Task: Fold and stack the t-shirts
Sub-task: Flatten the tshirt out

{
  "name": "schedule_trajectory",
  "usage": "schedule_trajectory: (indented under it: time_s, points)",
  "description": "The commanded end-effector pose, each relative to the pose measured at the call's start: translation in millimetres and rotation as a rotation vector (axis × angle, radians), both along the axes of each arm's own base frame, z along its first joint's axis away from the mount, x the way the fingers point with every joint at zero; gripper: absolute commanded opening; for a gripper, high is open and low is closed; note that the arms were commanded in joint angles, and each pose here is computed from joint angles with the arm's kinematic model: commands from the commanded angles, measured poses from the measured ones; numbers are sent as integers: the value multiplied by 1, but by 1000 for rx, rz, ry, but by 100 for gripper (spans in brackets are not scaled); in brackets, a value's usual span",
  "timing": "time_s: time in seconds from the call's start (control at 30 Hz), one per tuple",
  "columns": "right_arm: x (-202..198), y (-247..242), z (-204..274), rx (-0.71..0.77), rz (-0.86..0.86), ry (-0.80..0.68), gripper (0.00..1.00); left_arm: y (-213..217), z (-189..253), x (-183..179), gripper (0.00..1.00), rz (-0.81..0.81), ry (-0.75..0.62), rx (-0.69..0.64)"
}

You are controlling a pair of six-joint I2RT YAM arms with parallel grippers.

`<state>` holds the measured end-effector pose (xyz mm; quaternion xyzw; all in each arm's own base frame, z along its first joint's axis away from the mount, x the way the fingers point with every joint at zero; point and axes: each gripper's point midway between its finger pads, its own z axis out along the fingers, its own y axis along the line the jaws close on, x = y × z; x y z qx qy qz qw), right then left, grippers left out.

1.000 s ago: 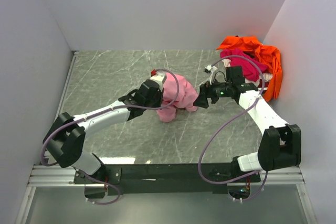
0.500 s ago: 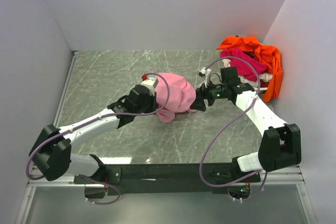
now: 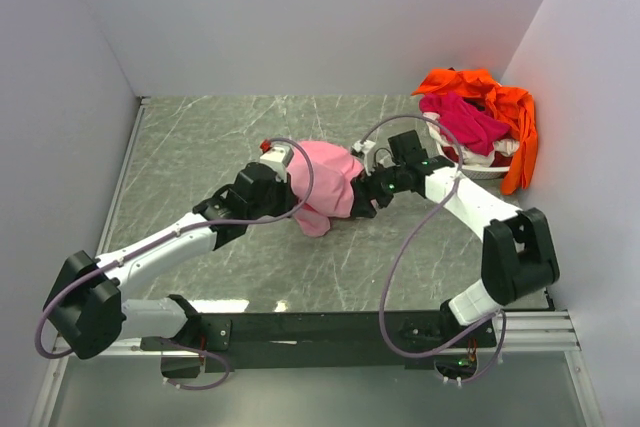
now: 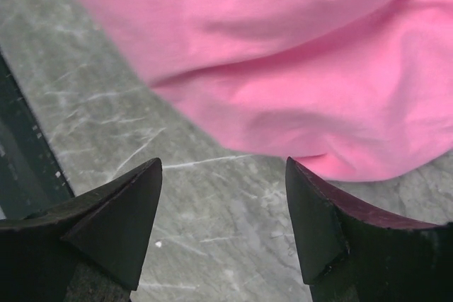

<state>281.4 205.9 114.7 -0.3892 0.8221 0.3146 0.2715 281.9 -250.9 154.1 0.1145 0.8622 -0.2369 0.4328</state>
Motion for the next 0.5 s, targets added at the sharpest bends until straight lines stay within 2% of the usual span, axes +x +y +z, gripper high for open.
schedule_trajectory:
  time_s: [0.0, 0.17, 0.23, 0.33, 0.37, 0.43, 0.47]
  points:
    - [34, 5, 8, -57, -79, -69, 75, -3, 16, 0, 0, -8, -29, -57]
    - [57, 5, -5, -138, -141, -70, 73, -1, 16, -1, 0, -11, -29, -52]
    - [59, 10, -13, -155, -127, -55, 69, 1, 17, -1, 0, -9, -30, -53]
    - [57, 16, -24, -177, -97, 3, 54, 4, 17, 0, 0, -1, -30, -54]
    - [56, 21, -20, -155, -74, 15, 41, 4, 21, 0, 0, 0, -36, -59]
    - [49, 23, -19, -152, -48, 42, 29, 7, 24, 1, 0, 8, -42, -63]
    - [49, 23, -15, -146, -42, 35, 15, 8, 26, 2, 0, 11, -48, -65]
